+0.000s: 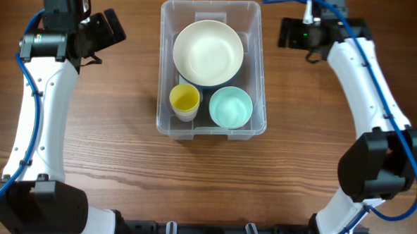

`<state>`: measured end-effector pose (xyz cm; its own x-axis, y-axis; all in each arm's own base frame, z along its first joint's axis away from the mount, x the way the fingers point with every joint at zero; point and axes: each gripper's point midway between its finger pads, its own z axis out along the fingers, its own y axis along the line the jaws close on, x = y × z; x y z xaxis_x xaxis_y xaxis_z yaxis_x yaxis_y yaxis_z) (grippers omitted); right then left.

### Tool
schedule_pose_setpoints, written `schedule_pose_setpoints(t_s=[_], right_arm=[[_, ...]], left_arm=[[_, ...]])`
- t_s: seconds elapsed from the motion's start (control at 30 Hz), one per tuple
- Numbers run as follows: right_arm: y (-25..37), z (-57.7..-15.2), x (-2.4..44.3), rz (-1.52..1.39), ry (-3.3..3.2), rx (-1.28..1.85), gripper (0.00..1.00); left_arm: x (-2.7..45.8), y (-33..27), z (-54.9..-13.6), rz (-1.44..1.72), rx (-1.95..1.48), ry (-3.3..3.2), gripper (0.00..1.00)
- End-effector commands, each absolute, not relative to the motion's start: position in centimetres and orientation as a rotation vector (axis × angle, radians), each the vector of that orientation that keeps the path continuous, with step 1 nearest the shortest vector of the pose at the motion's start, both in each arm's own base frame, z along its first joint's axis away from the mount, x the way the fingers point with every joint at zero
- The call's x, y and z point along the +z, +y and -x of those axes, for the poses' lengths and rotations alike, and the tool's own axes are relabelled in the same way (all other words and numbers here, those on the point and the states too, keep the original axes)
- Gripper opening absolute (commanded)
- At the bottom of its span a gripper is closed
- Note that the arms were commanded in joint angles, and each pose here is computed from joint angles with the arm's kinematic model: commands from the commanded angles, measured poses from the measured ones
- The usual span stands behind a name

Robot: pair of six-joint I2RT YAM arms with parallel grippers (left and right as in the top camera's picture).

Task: Pack container

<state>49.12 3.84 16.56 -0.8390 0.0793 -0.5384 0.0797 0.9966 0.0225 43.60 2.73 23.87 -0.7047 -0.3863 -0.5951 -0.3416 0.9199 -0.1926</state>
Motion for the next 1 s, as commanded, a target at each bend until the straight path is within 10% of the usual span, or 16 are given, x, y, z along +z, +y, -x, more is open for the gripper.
schedule_pose_setpoints(t_s=[0.0,0.43,0.97], right_arm=[[2.3,-48.2,21.1,-0.228,2.491,0.045,1.0],[0.9,-38.7,28.5,-0.283,2.364,0.074,1.0],[0.0,-24.7,23.2,-0.246,2.237,0.074,1.0]], left_arm=[[23.2,1.8,-42.2,0.391,-0.101,2.504,1.0],[22.0,-1.2,-33.6,0.254,-0.126,2.518,1.0],[21.2,-1.1,-21.7,0.058,-0.05,2.262,0.99]])
